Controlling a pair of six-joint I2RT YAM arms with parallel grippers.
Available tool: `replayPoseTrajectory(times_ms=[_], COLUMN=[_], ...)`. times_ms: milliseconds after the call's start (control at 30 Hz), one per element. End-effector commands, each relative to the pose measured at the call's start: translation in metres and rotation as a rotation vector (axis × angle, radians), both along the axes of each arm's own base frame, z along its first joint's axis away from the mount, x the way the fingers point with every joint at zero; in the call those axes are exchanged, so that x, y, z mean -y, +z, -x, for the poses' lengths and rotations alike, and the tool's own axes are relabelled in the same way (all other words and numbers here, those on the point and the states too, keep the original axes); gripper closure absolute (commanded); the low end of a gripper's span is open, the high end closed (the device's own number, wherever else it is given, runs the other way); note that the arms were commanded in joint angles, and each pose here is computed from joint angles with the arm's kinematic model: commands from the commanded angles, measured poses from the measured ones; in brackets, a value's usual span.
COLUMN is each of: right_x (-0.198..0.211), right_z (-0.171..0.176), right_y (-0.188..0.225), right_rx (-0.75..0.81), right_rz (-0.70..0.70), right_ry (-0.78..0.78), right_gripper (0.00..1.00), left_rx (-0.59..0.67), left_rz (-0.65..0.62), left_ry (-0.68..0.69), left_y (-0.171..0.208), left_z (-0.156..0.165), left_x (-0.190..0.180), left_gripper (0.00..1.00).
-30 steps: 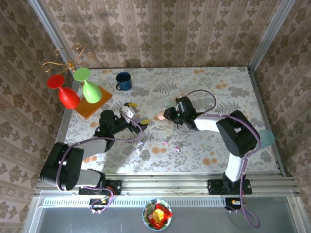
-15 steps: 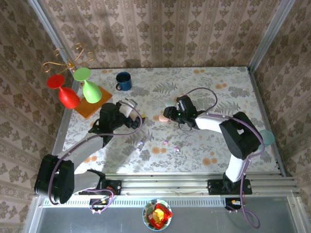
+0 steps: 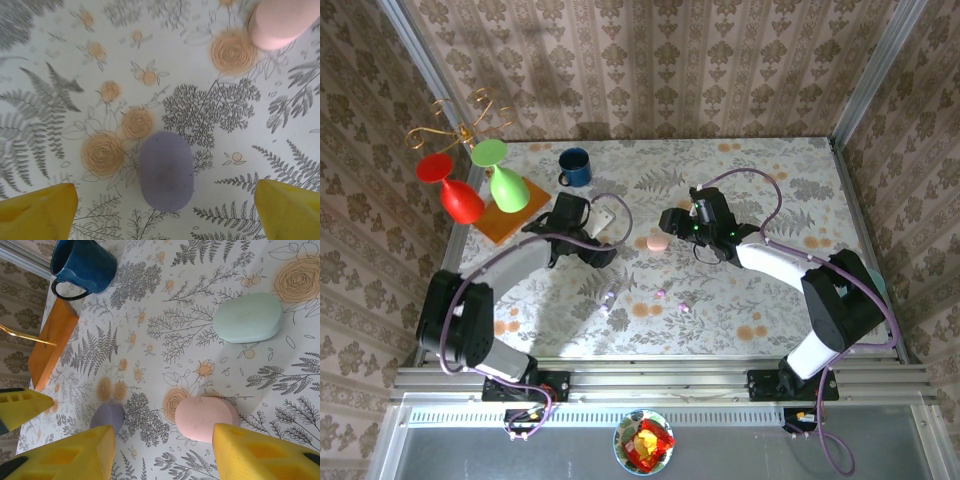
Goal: Insert the wireless bluetooth earbuds into the charging case
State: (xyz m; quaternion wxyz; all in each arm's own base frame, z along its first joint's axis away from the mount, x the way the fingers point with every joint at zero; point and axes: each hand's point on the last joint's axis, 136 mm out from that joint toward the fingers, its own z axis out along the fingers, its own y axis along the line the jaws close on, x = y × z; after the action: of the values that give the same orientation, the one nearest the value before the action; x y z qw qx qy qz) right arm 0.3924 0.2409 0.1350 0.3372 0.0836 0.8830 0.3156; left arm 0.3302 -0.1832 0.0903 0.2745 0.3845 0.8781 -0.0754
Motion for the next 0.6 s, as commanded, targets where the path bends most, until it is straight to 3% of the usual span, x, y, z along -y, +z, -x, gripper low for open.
replayPoseTrajectory(times_ms=[0, 400, 567], right_x=[0.006, 0.007, 0.006], right_z=[0.004, 0.005, 0.005], right_y=[-0.004, -0.009, -0.01], right_rx=[-0.005, -0.016, -0.016], right_rz=[0.033, 0.038, 0.031], right_ry=[-0.007, -0.007, -0.005], right_gripper=[0.45, 0.45, 0.45], left_rx=[-0.147, -0.26, -0.27], left_rz=[-0.088, -0.177, -0.182], left_ry=[-0.033, -0.026, -0.028], left_y=[-0.017, -0.051, -0.059], left_z=[0.015, 0.01, 0.01], left_x=[-0.007, -0.011, -0.011], left_gripper=[0.09, 0.15, 0.27])
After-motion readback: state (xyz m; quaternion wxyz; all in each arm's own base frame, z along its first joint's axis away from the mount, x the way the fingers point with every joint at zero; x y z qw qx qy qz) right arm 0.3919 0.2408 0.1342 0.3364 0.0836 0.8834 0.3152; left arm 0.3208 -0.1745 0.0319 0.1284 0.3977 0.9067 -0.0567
